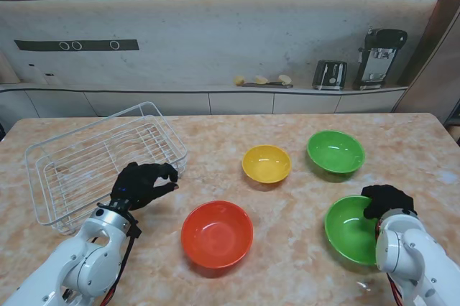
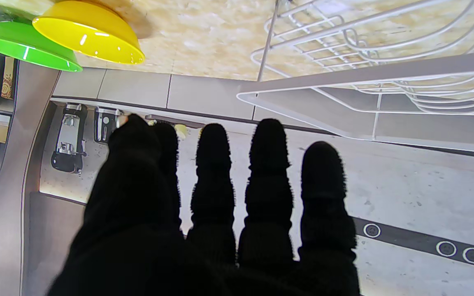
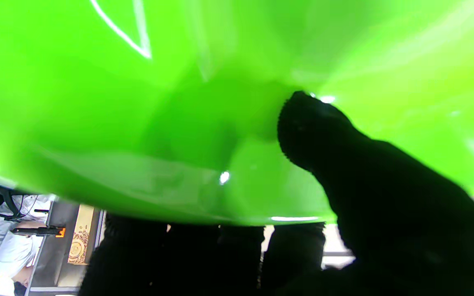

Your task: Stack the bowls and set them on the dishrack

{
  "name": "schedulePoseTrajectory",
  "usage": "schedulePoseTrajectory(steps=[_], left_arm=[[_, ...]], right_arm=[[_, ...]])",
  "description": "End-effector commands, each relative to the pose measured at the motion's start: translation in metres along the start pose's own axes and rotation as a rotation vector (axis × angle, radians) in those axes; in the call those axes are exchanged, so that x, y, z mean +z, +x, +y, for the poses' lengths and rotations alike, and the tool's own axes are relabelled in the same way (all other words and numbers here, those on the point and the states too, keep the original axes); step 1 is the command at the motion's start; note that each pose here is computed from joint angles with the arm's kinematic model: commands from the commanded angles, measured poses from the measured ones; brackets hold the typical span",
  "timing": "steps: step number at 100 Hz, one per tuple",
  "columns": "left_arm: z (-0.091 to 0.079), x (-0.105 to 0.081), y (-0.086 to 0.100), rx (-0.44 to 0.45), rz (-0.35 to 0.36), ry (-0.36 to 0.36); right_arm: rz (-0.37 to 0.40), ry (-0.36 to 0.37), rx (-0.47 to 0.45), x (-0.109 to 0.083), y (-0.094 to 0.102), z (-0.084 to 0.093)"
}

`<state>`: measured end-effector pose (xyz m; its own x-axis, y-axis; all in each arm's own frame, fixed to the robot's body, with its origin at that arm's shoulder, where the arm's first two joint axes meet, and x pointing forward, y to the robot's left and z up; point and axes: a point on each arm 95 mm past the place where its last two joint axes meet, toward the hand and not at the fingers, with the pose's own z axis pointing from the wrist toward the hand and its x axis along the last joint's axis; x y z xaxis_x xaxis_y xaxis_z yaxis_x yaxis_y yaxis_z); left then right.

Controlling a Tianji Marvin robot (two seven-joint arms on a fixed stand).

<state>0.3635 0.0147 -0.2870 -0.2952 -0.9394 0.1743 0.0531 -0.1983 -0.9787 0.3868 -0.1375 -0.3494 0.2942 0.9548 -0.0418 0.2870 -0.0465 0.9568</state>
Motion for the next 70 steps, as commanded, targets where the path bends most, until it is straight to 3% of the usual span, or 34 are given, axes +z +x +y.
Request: schedulePoseTrajectory(steps=[1,48,70], left_arm=[[0.000,-0.001,0.002,-0.002,0.004,-0.011],[0.000,-0.002,0.002,0.000,0.004,-0.010],[0.000,-0.002,0.003,0.000,0.006,-0.012]], right_arm=[[0.017,-0.002,0.020,-0.007,0.005,-0.006],[0.103,-0.209,0.139,-0.038,0.009,0.020],[0.161,-0.269,0.179,-0.055,0.015,0.037]])
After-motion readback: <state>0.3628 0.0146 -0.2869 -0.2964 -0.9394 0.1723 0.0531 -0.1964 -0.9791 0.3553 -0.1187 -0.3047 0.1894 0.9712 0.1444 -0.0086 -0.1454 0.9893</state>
